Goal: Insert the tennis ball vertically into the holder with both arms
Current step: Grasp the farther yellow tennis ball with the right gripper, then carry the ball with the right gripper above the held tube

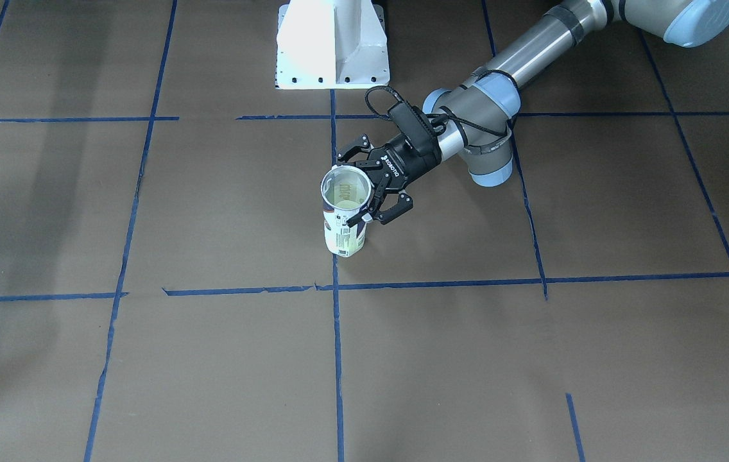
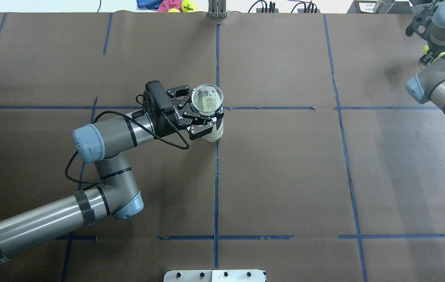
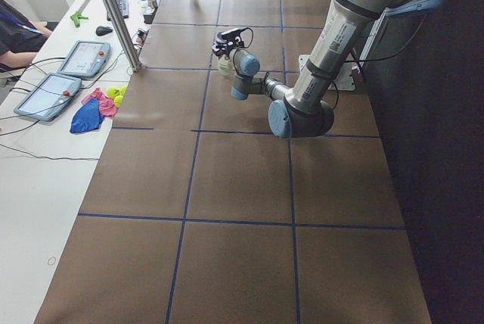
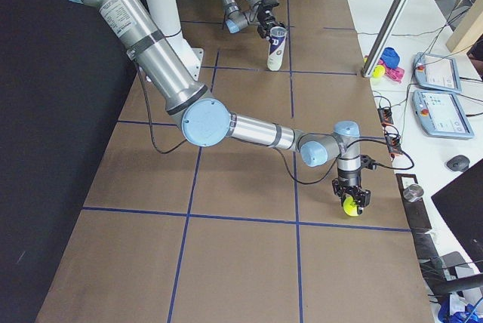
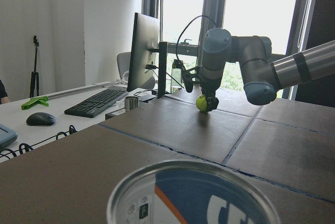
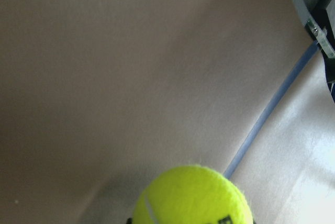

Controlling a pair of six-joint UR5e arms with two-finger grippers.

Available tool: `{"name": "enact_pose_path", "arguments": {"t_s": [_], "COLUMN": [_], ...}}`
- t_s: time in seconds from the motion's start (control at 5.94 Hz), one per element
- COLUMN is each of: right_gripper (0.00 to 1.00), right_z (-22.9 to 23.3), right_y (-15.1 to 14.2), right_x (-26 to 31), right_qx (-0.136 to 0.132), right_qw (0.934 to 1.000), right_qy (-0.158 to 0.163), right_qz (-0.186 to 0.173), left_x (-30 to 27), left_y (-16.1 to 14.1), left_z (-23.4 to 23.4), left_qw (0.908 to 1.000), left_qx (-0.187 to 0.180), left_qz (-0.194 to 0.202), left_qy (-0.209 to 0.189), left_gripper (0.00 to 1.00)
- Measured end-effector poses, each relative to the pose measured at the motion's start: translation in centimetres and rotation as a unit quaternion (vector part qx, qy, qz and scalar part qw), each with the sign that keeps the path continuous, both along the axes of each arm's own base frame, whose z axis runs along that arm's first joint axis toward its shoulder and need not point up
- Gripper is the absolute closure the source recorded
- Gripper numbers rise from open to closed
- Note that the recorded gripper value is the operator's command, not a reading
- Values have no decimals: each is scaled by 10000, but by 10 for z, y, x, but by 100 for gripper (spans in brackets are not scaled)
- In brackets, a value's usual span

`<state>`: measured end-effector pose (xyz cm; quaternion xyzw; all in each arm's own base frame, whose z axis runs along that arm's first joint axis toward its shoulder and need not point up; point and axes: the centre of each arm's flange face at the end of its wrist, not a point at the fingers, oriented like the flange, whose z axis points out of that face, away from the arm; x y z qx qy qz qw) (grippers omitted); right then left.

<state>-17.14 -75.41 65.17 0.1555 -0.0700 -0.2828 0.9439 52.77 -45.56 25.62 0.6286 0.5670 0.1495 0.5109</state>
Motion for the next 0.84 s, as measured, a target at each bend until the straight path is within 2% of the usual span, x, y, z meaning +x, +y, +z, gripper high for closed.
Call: {"name": "enact_pose_path", "arguments": {"t_s": [0.17, 0.34, 0.51, 0.67, 0.84], "right_gripper": [100, 100, 100, 100, 100], "right_z": [-34, -76, -118, -162, -212], "right_y": [-8, -11, -7, 5, 24], "right_x": [5, 8, 6, 4, 2], "right_qx": [10, -66, -222, -414, -599], "right_qw": [9988, 9947, 9860, 9737, 9627], "right_qy": [-461, -985, -1587, -2121, -2456], "right_qz": [130, 271, 462, 723, 961], "left_x": [0, 0, 0, 1, 2], "left_y": [0, 0, 0, 1, 1], "left_z": [0, -1, -1, -3, -4], "left_qw": [10000, 10000, 10000, 10000, 10000], "left_qx": [-1, -2, -1, 2, 6], "left_qz": [3, 3, 6, 10, 13], "left_qy": [4, 5, 8, 15, 22], "left_gripper": [19, 19, 19, 19, 19]}}
